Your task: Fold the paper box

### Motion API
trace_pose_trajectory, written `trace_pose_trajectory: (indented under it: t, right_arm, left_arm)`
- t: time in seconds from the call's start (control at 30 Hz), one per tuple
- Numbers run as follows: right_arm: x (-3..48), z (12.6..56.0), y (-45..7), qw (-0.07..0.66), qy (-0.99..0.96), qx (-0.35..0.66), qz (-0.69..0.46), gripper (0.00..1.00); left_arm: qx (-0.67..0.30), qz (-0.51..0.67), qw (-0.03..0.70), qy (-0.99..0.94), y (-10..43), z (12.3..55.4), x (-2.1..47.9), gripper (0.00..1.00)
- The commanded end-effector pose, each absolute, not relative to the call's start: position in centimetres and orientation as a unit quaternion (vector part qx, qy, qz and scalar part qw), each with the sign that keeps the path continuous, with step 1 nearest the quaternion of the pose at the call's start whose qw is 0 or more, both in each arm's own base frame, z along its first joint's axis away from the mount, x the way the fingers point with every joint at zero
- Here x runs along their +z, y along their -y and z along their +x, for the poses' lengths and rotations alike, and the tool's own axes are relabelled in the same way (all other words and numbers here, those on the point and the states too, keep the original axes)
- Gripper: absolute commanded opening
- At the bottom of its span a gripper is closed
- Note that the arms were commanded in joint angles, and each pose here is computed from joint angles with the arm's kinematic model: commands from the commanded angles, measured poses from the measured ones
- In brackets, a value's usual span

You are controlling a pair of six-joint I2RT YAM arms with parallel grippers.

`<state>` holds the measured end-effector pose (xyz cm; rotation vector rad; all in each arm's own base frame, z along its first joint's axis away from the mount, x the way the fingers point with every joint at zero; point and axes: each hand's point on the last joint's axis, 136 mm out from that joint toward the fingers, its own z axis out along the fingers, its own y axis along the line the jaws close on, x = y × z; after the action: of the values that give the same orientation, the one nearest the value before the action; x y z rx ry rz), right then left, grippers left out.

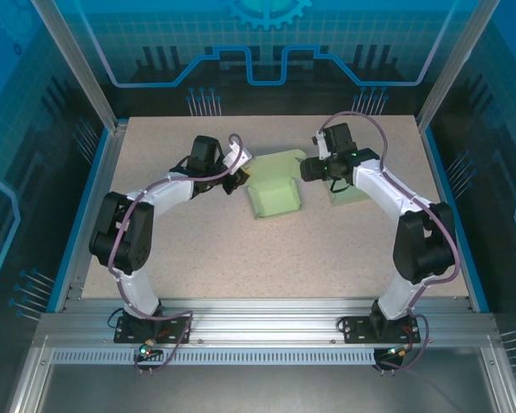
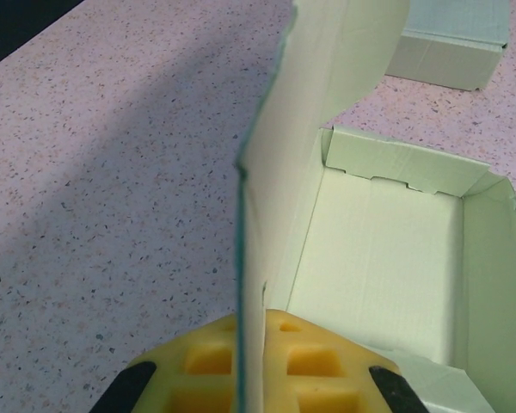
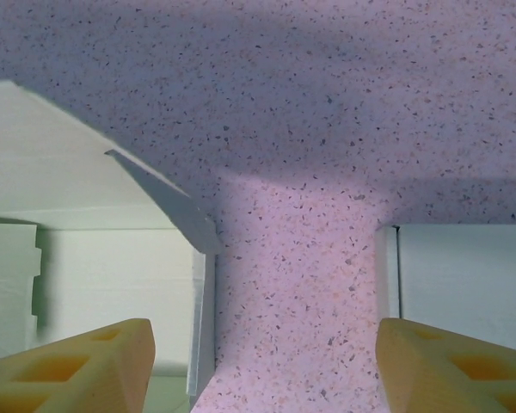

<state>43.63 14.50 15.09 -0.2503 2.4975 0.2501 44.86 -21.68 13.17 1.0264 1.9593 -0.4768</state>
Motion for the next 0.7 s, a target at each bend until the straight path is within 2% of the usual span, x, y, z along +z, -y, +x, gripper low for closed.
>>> trace_pose_trajectory:
  t: [0.0,0.07,0.43,0.53,0.63,0.67]
  right_arm:
    - [16.0,44.8,-17.1,0.311,-0.927,0.142,-0.152,0.7]
    - [15.9,45.4,-17.7,0.307,-0.925,0.154,-0.161,0.7]
    - [13.8,47.4,-20.1,0.281,-0.926,0.181,-0.174,0.52]
    - [13.1,47.5,-20.6,0.275,-0.927,0.183,-0.176,0.4]
    - [12.4,47.3,-20.9,0.273,-0.929,0.176,-0.178,0.19]
    - [12.5,47.3,-21.0,0.276,-0.929,0.17,-0.178,0.11]
  left_arm:
    - [-0.2,0.425,0.425,-0.774,21.9,44.9,13.5,0.0]
    - [-0.199,0.424,0.424,-0.775,21.9,45.0,13.4,0.0]
    - [-0.202,0.421,0.427,-0.774,22.1,45.3,13.7,0.01]
    - [-0.205,0.419,0.43,-0.773,22.2,45.4,13.9,0.01]
    - [-0.206,0.413,0.433,-0.774,22.2,45.6,14.1,0.02]
    - [-0.206,0.408,0.433,-0.777,22.1,45.7,14.2,0.09]
